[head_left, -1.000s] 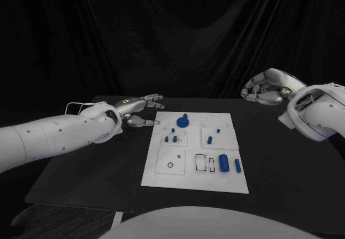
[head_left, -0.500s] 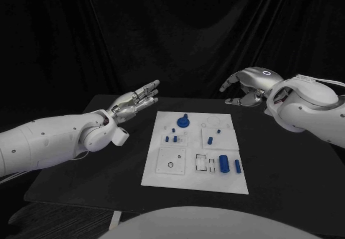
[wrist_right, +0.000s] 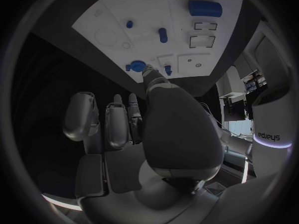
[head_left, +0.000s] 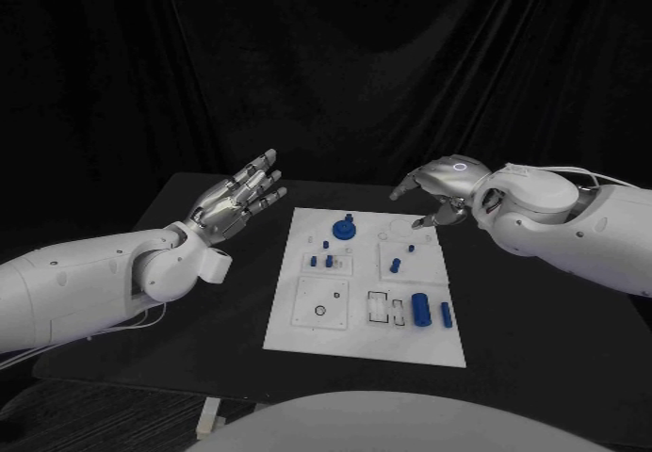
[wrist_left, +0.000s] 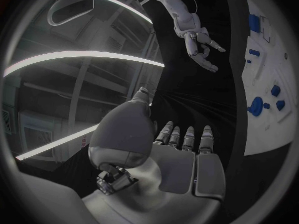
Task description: Assemble the parts on the task board
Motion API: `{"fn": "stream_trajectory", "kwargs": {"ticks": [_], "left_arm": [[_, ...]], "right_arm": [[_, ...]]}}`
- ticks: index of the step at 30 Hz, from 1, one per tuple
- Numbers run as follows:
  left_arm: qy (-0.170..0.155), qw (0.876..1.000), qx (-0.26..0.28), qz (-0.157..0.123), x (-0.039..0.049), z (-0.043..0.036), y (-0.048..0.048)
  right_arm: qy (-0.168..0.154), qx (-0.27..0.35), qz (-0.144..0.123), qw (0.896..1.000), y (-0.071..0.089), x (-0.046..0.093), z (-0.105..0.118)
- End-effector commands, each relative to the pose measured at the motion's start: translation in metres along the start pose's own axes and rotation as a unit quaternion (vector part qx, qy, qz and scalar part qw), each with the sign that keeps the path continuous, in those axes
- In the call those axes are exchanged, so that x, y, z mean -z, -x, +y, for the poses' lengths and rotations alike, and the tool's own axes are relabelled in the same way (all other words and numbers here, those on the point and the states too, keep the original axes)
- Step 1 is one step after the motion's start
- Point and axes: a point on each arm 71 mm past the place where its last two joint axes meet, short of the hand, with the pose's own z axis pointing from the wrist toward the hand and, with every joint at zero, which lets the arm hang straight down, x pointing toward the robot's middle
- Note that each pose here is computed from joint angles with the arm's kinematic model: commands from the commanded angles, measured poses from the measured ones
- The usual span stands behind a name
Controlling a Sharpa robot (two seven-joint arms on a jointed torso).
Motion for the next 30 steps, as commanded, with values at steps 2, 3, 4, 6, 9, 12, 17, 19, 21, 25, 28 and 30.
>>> {"fn": "stream_trajectory", "kwargs": {"ticks": [2,3,4,6,9,12,17,19,21,25,28,30], "left_arm": [[-0.047,0.998,0.032,0.004,0.0012,-0.0058,-0.0025],[-0.047,0.998,0.033,0.005,0.0014,-0.0056,-0.0031],[-0.046,0.998,0.035,0.006,0.0016,-0.0054,-0.0037],[-0.046,0.998,0.037,0.008,0.0017,-0.0050,-0.0047],[-0.044,0.998,0.039,0.010,0.0016,-0.0043,-0.0057],[-0.042,0.998,0.041,0.013,0.0013,-0.0037,-0.0065],[-0.041,0.998,0.045,0.017,0.0004,-0.0026,-0.0082],[-0.040,0.998,0.046,0.018,0.0000,-0.0021,-0.0089],[-0.039,0.998,0.047,0.020,-0.0003,-0.0017,-0.0095],[-0.039,0.998,0.049,0.022,-0.0004,-0.0013,-0.0101],[-0.039,0.998,0.050,0.022,-0.0001,-0.0012,-0.0101],[-0.038,0.998,0.050,0.022,0.0001,-0.0012,-0.0098]], "right_arm": [[0.023,0.016,0.033,0.999,-0.015,-0.002,0.003],[0.024,0.015,0.038,0.999,-0.017,-0.002,0.003],[0.024,0.014,0.043,0.999,-0.021,-0.002,0.003],[0.024,0.012,0.051,0.998,-0.027,-0.002,0.003],[0.023,0.010,0.060,0.998,-0.033,-0.003,0.004],[0.020,0.008,0.069,0.997,-0.038,-0.002,0.003],[0.008,0.006,0.073,0.997,-0.047,-0.003,0.000],[0.002,0.005,0.074,0.997,-0.051,-0.003,-0.001],[-0.005,0.004,0.075,0.997,-0.055,-0.003,-0.003],[-0.016,0.003,0.078,0.997,-0.064,-0.003,-0.007],[-0.021,0.002,0.080,0.997,-0.070,-0.003,-0.010],[-0.023,0.002,0.081,0.996,-0.074,-0.003,-0.011]]}}
